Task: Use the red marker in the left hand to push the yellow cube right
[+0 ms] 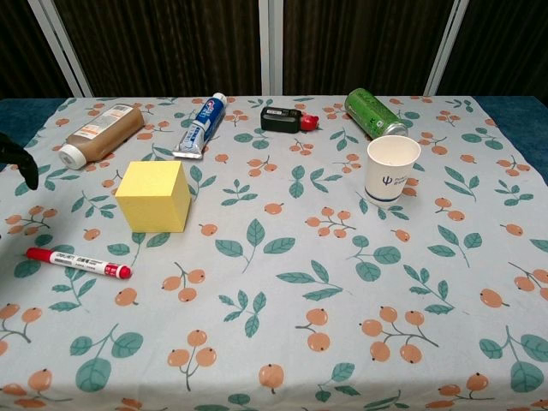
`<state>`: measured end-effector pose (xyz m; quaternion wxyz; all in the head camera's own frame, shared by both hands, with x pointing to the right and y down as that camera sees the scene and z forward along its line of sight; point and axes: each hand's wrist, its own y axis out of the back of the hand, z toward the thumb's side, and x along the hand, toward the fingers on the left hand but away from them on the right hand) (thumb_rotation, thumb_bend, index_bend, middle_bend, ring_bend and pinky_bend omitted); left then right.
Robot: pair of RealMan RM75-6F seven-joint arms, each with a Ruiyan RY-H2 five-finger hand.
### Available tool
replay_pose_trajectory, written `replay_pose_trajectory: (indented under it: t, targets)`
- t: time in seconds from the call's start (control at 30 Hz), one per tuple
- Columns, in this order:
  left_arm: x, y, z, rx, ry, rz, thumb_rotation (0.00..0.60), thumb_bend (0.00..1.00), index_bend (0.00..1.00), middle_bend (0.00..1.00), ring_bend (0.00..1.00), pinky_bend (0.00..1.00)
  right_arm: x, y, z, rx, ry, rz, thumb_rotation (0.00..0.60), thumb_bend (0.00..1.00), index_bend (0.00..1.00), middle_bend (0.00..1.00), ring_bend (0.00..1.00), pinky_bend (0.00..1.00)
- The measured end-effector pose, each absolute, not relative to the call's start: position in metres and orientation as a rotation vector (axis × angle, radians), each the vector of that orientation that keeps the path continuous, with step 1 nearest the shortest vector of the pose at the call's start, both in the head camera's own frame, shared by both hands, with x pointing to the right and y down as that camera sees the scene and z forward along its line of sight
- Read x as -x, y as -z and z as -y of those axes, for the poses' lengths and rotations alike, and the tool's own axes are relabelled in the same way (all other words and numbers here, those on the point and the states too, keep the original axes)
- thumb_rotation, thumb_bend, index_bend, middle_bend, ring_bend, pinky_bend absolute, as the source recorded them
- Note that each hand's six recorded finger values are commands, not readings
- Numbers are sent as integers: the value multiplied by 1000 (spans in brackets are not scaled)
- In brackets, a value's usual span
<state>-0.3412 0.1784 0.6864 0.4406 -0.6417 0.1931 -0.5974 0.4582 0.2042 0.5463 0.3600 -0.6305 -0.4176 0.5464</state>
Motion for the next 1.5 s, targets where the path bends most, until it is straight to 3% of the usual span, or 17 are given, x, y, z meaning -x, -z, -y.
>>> replay_pose_trajectory:
  t: [0.5, 0.7, 1.13, 1.5]
  targets:
    - [295, -709, -191, 1610, 1536, -340, 600, 212, 477, 433, 246, 258, -462, -549, -205, 1631, -1416, 1082, 600, 273, 29, 92, 0, 0]
    - [279, -711, -195, 1617, 1525, -331, 600, 218, 479, 496, 310, 258, -463, -550, -205, 1635, -1418, 1082, 600, 272, 29, 94, 0, 0]
    - [274, -717, -197, 1596, 1550, -303, 600, 249, 526, 591, 399, 258, -467, -551, -206, 1633, -1422, 1091, 600, 273, 29, 96, 0, 0]
    - [266, -724, -198, 1573, 1569, -264, 600, 267, 540, 601, 406, 258, -471, -551, -207, 1632, -1427, 1099, 600, 273, 29, 96, 0, 0]
